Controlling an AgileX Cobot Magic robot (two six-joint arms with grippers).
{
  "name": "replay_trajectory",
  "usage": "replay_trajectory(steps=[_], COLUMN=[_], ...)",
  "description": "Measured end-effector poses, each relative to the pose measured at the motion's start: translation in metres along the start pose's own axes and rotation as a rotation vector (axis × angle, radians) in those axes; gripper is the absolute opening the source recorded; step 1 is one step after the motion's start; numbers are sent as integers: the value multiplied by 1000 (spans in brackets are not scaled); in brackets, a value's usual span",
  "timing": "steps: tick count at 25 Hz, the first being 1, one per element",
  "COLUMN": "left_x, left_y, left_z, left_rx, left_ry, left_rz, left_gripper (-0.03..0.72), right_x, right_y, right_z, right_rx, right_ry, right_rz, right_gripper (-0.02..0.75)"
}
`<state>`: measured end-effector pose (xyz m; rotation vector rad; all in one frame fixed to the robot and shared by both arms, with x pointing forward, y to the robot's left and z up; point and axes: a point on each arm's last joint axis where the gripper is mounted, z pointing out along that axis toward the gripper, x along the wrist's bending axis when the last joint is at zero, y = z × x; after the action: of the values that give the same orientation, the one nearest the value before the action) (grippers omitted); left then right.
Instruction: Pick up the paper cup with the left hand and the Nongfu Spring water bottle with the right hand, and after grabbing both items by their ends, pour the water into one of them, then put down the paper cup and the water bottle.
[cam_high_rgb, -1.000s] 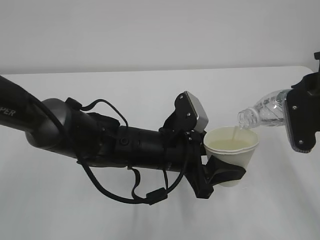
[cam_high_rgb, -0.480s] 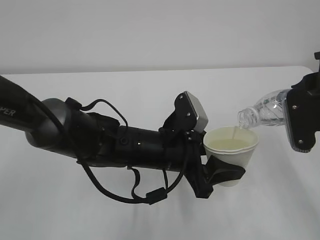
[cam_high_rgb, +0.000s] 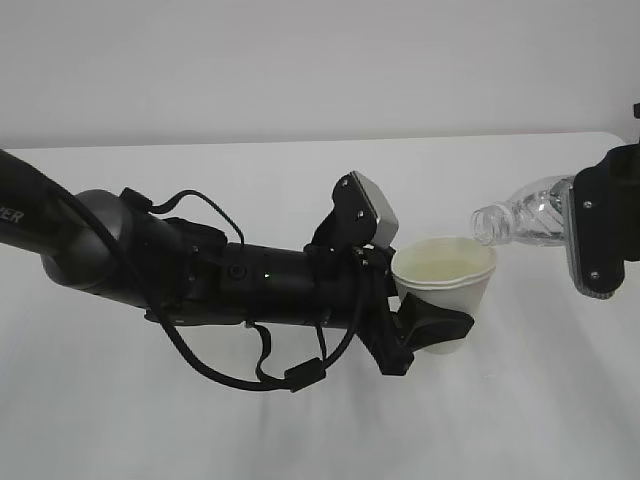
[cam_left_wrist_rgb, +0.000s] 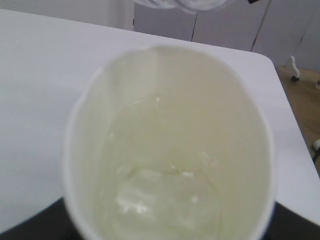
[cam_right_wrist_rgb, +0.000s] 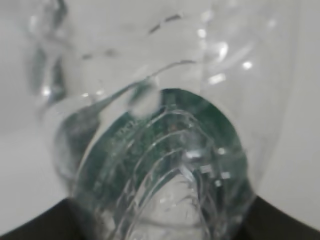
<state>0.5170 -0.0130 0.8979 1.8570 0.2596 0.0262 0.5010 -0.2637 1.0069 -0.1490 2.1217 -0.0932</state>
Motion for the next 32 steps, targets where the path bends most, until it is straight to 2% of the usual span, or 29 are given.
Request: replay_trajectory(steps=[10,17,26,32], left_x=[0,0,0,1], left_y=[0,0,0,0], left_z=[0,0,0,0], left_rx=[-2,-2,-3,-5], left_ry=[2,2,3,7], left_rz=[-3,-3,-4,-7], left_gripper=[414,414,414,414], right_x=[2,2,3,3], right_y=[8,9,12,15], right_z=[0,0,-1,-1], right_rx=[-90,-95,-124,-147], right_ry=[27,35,64,81], right_rz=[142,268,513,574], right_gripper=[366,366,366,366])
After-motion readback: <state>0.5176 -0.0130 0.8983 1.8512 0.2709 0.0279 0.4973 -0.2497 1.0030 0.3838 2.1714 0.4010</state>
